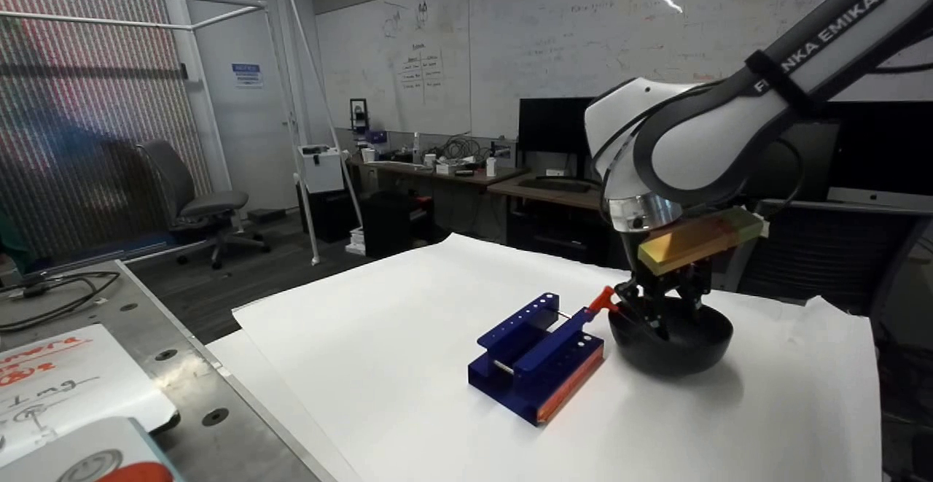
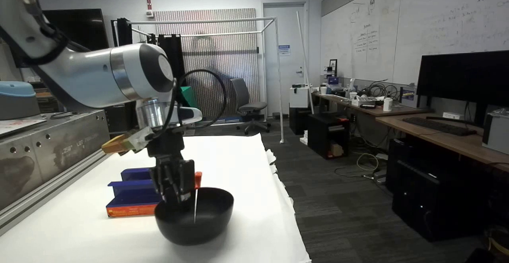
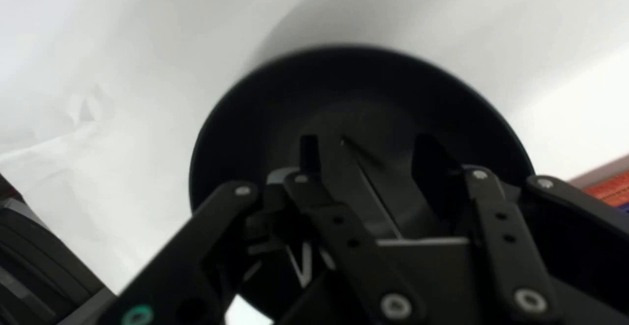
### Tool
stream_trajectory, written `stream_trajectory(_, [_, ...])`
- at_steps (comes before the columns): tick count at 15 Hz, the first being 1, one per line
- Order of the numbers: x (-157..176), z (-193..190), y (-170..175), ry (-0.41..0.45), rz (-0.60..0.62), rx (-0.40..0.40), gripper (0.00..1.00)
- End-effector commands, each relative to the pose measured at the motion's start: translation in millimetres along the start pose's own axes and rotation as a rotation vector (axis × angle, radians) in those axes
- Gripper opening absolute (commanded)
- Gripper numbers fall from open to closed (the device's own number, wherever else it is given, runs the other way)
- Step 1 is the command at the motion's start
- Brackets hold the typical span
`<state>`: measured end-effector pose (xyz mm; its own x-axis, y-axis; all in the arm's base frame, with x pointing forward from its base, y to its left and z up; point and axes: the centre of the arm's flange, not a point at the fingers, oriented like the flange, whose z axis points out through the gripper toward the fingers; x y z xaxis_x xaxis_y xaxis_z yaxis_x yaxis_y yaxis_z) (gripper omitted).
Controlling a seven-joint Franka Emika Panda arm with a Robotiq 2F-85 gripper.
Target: Pick up the orange object and put it in the bowl.
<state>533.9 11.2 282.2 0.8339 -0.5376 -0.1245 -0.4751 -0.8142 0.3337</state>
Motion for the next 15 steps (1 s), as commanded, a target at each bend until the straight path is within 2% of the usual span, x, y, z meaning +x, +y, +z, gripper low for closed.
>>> stream_trajectory(1, [14.1,16.2,-12.1,-0.048,0.034,0.004,0.85])
stream_trajectory(3, [14.1,15.9,-15.0,-0.058,0.039,0.04,0.99])
stream_trajectory(4, [12.1,9.6,-14.9,-0.057,0.035,0.084,1.0])
stream_trajectory(6, [3.1,-9.5,-11.9,-0.045,0.037,0.21,1.0])
stream_trajectory(9, [-14.7,-50.2,2.4,0.003,0.043,0.354,1.0])
stream_trajectory(15, [-68.5,-129.8,33.8,0.17,-0.049,0.572,1.0])
